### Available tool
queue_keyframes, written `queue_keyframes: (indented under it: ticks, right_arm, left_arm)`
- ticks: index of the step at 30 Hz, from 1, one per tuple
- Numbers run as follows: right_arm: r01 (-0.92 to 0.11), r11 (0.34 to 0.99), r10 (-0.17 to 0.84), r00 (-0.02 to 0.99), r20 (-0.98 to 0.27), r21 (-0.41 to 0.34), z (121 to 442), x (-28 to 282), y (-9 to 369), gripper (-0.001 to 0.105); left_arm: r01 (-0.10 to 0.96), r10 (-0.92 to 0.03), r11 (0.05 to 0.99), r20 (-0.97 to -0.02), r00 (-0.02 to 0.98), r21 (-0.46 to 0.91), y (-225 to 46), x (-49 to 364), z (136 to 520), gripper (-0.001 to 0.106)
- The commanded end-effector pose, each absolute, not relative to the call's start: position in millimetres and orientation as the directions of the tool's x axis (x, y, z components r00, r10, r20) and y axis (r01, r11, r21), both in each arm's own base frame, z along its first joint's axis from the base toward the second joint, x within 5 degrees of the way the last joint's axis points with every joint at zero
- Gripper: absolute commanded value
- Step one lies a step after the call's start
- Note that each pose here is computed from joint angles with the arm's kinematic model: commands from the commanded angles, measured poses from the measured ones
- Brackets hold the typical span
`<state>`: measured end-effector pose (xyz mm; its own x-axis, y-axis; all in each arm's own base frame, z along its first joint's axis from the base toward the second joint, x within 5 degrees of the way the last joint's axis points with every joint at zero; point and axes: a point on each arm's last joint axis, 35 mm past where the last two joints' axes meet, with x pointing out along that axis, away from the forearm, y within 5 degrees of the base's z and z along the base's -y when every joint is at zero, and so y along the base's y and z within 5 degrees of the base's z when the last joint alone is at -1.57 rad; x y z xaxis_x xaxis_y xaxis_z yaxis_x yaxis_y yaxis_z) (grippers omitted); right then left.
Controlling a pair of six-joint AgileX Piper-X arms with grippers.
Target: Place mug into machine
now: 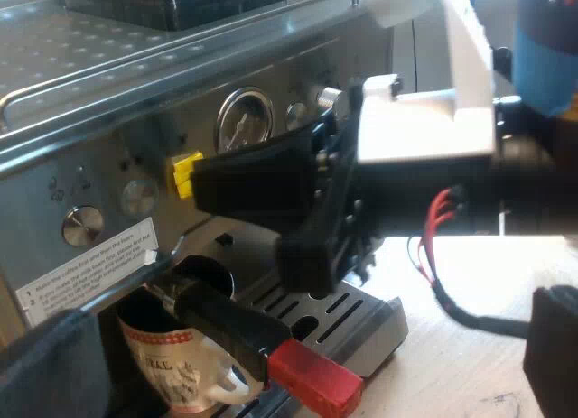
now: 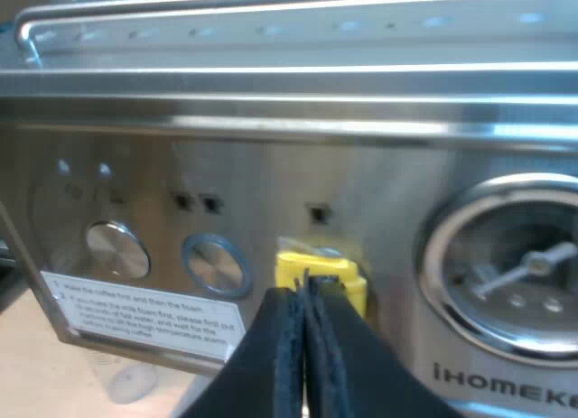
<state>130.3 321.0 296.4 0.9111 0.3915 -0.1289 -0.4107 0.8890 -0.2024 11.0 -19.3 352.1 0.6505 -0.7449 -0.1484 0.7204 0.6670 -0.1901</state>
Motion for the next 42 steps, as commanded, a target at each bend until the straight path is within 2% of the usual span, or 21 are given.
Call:
queue_keyframes:
  ticks: [1,4,15,19,23,26,27,29,32,35,39,42]
  right_arm:
    - [-0.398,0.89,0.382,0.917,-0.111,-0.221,303.7,133.1,326.9,0.0]
    - [-0.325,0.917,0.309,0.945,-0.102,-0.231,303.4,135.2,327.8,0.0]
    - [-0.259,0.935,0.241,0.965,-0.104,-0.243,301.7,148.7,321.4,0.0]
    - [-0.289,0.928,0.272,0.957,-0.103,-0.237,304.0,145.1,322.3,0.0]
    - [-0.327,0.903,0.308,0.945,-0.11,-0.28,309.2,132.5,322.4,0.0]
    - [-0.338,0.898,0.319,0.941,-0.11,-0.283,311.1,128.1,322.6,0.0]
    - [-0.374,0.885,0.358,0.927,-0.107,-0.279,319.8,114.2,320.8,0.001]
    - [-0.423,0.862,0.407,0.906,-0.116,-0.28,323.8,106.1,319.8,0.011]
    - [-0.472,0.831,0.453,0.881,-0.135,-0.293,332.4,93.4,312.8,0.043]
    - [-0.487,0.822,0.468,0.873,-0.138,-0.295,342.6,86.5,303.4,0.06]
    - [-0.507,0.814,0.491,0.861,-0.132,-0.283,363.9,83.0,283.2,0.058]
    - [-0.506,0.805,0.492,0.861,-0.127,-0.309,383.7,79.7,267.0,0.056]
  left_arm:
    - [0.725,-0.751,0.66,-0.13,0.648,-0.197,-18.3,8.9,355.0,0.095]
    - [0.727,-0.752,0.658,-0.129,0.646,-0.198,-18.4,8.8,355.0,0.095]
    - [0.728,-0.754,0.656,-0.13,0.644,-0.198,-18.4,8.7,354.9,0.095]
    - [0.728,-0.754,0.656,-0.13,0.644,-0.198,-18.4,8.7,354.9,0.095]
    - [0.729,-0.754,0.656,-0.125,0.645,-0.197,-18.5,8.8,355.5,0.095]
    - [0.73,-0.754,0.656,-0.125,0.645,-0.192,-18.5,8.8,355.5,0.095]
    - [0.731,-0.754,0.656,-0.123,0.645,-0.188,-19.4,10.4,353.9,0.095]
    - [0.731,-0.755,0.655,-0.119,0.645,-0.189,-20.1,11.6,353.1,0.095]
    - [0.733,-0.756,0.654,-0.105,0.647,-0.19,-19.9,11.3,355.2,0.095]
    - [0.732,-0.758,0.644,-0.054,0.65,-0.22,-20.2,11.8,361.0,0.095]
    - [0.702,-0.751,0.628,-0.025,0.66,-0.335,-22.1,15.8,368.8,0.095]
    - [0.69,-0.744,0.639,-0.042,0.667,-0.34,-25.1,21.6,374.7,0.095]
